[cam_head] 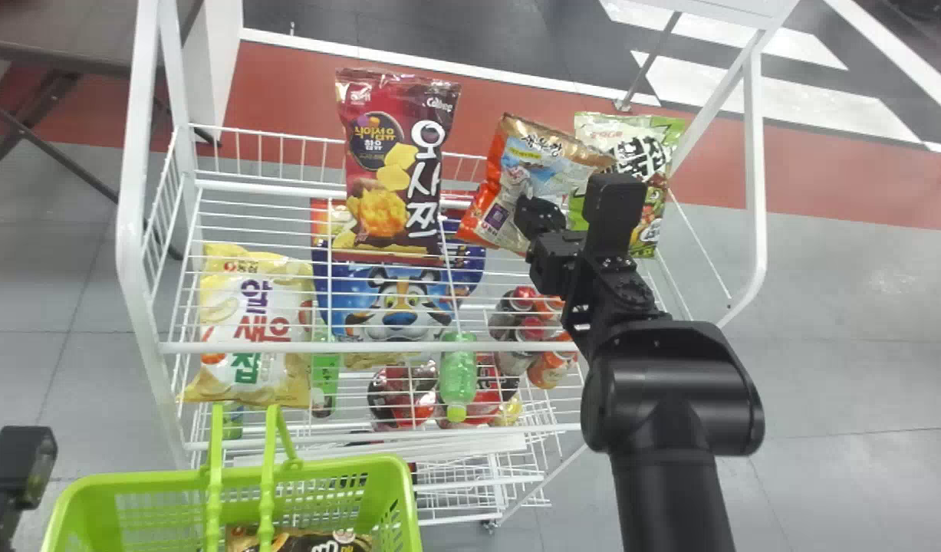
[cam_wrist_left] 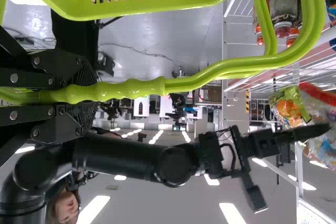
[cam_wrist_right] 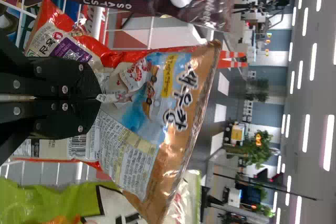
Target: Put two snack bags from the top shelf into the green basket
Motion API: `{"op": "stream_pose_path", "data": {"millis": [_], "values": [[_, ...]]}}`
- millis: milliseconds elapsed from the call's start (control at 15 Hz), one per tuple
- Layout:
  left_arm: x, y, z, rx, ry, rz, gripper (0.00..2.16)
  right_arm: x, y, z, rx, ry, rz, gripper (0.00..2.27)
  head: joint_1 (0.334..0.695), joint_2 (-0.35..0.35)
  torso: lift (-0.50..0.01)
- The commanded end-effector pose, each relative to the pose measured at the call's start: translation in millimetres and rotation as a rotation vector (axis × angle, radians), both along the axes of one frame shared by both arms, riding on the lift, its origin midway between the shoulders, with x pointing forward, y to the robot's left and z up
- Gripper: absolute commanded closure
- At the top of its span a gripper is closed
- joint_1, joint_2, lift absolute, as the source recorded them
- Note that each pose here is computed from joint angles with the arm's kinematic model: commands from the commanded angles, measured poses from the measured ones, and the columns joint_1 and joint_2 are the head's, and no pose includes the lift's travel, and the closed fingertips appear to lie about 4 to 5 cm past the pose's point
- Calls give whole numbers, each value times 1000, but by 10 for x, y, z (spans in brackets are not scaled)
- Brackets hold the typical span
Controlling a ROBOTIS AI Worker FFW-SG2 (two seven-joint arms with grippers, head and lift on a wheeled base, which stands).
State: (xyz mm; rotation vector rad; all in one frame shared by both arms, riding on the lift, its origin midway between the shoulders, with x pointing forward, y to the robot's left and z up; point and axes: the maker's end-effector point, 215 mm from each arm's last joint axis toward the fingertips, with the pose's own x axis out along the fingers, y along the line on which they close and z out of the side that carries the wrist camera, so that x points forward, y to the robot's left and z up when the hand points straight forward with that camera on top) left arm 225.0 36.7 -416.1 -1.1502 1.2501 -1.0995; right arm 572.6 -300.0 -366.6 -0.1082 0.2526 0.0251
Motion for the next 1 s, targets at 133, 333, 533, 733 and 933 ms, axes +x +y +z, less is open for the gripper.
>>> {"op": "stream_pose_path", "data": {"millis": [133, 333, 533, 733, 933], "values": [[-19, -6, -4, 0, 4, -5, 2142, -620, -78, 306, -4, 38, -36, 2246, 695, -350, 0], [-18, -7, 0, -1, 4, -5, 2142, -1149, -34, 213, 39, 181, -49, 2246, 695, -350, 0], [-44, 4, -6, -6, 11, 1, 2142, -1732, 185, -58, 100, 378, -9, 2246, 695, -350, 0], [-39, 2, 5, -10, 11, 3, 2142, -2278, 515, -224, 160, 546, 76, 2246, 695, -350, 0], [-38, -4, 14, -14, 11, 3, 2142, -2571, 1011, -414, 199, 649, 185, 2246, 695, -350, 0]]}}
